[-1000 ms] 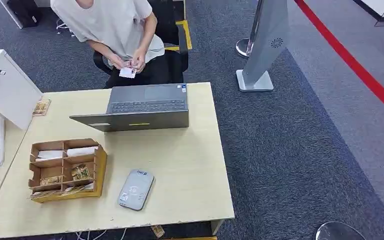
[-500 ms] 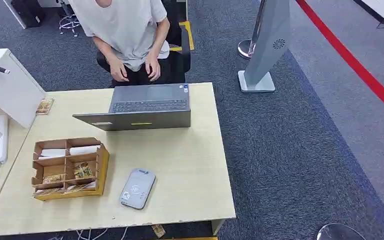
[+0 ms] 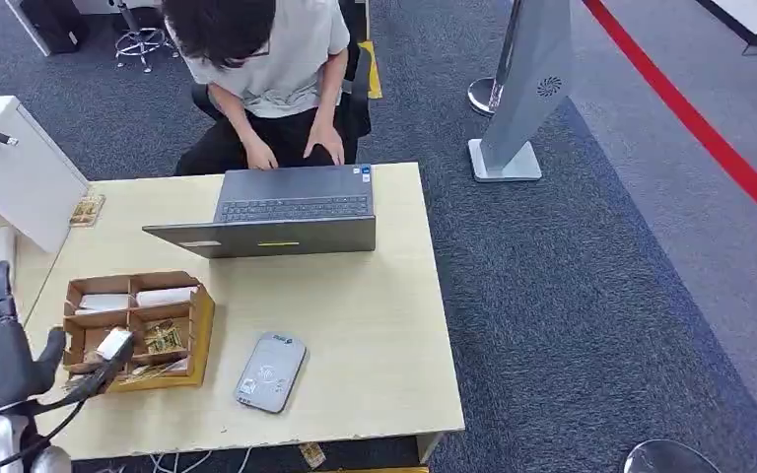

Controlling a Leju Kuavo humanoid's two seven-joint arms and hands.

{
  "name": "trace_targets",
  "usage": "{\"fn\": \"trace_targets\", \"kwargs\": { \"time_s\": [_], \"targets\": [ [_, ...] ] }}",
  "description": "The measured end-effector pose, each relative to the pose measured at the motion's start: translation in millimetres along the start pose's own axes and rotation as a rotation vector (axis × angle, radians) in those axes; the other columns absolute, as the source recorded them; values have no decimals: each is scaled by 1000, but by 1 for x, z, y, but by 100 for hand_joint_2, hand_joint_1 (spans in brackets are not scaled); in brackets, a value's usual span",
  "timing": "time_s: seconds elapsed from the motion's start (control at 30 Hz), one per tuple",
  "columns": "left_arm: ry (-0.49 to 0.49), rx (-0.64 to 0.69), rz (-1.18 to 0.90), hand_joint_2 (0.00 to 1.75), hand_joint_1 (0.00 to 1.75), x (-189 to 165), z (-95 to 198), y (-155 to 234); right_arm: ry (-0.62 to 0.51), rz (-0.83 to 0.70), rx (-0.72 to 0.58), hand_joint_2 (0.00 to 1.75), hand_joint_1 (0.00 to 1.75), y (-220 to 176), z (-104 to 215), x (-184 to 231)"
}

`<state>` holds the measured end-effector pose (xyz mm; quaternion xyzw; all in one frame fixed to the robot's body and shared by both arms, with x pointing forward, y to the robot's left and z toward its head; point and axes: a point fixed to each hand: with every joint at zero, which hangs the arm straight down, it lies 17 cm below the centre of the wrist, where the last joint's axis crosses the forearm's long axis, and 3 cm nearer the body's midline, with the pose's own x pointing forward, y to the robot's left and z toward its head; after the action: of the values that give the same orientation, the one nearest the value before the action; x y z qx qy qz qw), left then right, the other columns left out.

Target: Pass the card to the sensor for recognition and then transmit it.

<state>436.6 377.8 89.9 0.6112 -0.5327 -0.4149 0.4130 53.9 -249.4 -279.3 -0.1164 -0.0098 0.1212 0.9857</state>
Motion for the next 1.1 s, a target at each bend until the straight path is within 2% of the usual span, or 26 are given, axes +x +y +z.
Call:
{"fn": "trace_targets", "kwargs": {
  "time_s": [0.17,0.47,0.6,0.73,1.1],
  "targets": [
    [-53,-5,70,175,0,55,-11,-2,3,1,1,0,0,0,0,0],
    [-113,-23,116,175,0,100,-14,-5,1,-6,-1,0,0,0,0,0],
    [-149,-50,134,175,0,119,4,-9,6,-22,-9,0,0,-2,0,-1],
    [-204,-39,160,175,0,141,32,6,28,-62,-87,0,0,-9,1,-3],
    [-304,-9,211,175,0,184,80,45,42,-101,-84,0,0,0,4,-5]
  ]
}}
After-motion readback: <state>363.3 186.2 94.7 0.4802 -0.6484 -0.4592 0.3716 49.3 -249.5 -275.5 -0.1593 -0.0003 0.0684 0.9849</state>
